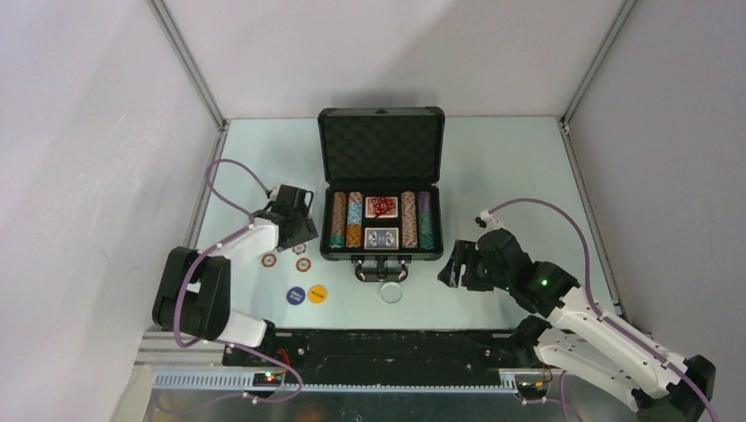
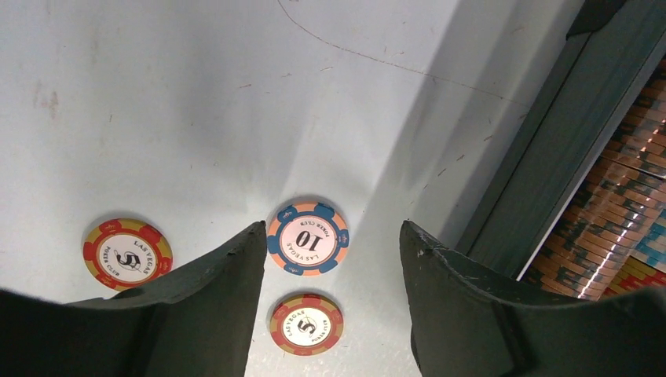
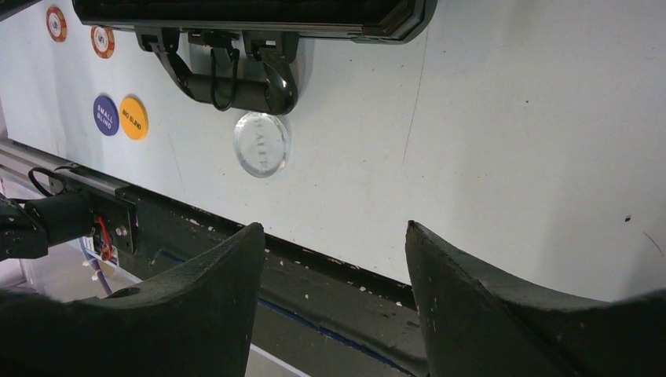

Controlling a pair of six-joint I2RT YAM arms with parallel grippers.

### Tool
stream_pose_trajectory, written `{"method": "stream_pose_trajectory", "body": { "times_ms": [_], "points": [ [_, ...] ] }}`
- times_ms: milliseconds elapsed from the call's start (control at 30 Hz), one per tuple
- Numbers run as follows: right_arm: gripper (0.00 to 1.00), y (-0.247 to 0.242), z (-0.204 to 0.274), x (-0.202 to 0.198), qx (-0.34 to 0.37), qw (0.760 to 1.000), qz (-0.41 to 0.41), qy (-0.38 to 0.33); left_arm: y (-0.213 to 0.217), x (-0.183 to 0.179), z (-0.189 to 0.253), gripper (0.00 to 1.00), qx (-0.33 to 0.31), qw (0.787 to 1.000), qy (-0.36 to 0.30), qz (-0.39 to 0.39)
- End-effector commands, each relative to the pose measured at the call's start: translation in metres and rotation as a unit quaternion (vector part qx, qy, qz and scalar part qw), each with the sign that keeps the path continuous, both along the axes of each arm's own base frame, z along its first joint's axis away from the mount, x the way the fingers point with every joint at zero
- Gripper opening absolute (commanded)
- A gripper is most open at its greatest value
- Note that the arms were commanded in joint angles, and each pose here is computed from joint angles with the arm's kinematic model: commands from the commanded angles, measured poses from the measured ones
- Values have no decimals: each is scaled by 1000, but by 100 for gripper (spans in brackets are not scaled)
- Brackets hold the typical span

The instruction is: Pack up texas hold em set

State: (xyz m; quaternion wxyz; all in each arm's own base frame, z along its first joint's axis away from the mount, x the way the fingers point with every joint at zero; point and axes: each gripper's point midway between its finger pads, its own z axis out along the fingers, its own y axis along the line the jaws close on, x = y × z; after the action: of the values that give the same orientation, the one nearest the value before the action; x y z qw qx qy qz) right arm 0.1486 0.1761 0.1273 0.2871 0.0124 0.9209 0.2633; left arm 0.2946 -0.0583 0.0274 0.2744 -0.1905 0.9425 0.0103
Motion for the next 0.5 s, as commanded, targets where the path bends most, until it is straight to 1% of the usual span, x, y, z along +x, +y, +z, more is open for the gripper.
{"method": "stream_pose_trajectory", "body": {
  "times_ms": [0,233,467],
  "points": [
    [70,5,6,5,8,1000,-3,-13,4,8,12,68,8,1000,-25,4],
    [70,6,5,4,7,1000,3,-13,4,4,-3,65,7,1000,-2,3],
    [70,5,4,4,3,1000,2,-12,7,8,-3,65,19,1000,-3,4]
  ]
}}
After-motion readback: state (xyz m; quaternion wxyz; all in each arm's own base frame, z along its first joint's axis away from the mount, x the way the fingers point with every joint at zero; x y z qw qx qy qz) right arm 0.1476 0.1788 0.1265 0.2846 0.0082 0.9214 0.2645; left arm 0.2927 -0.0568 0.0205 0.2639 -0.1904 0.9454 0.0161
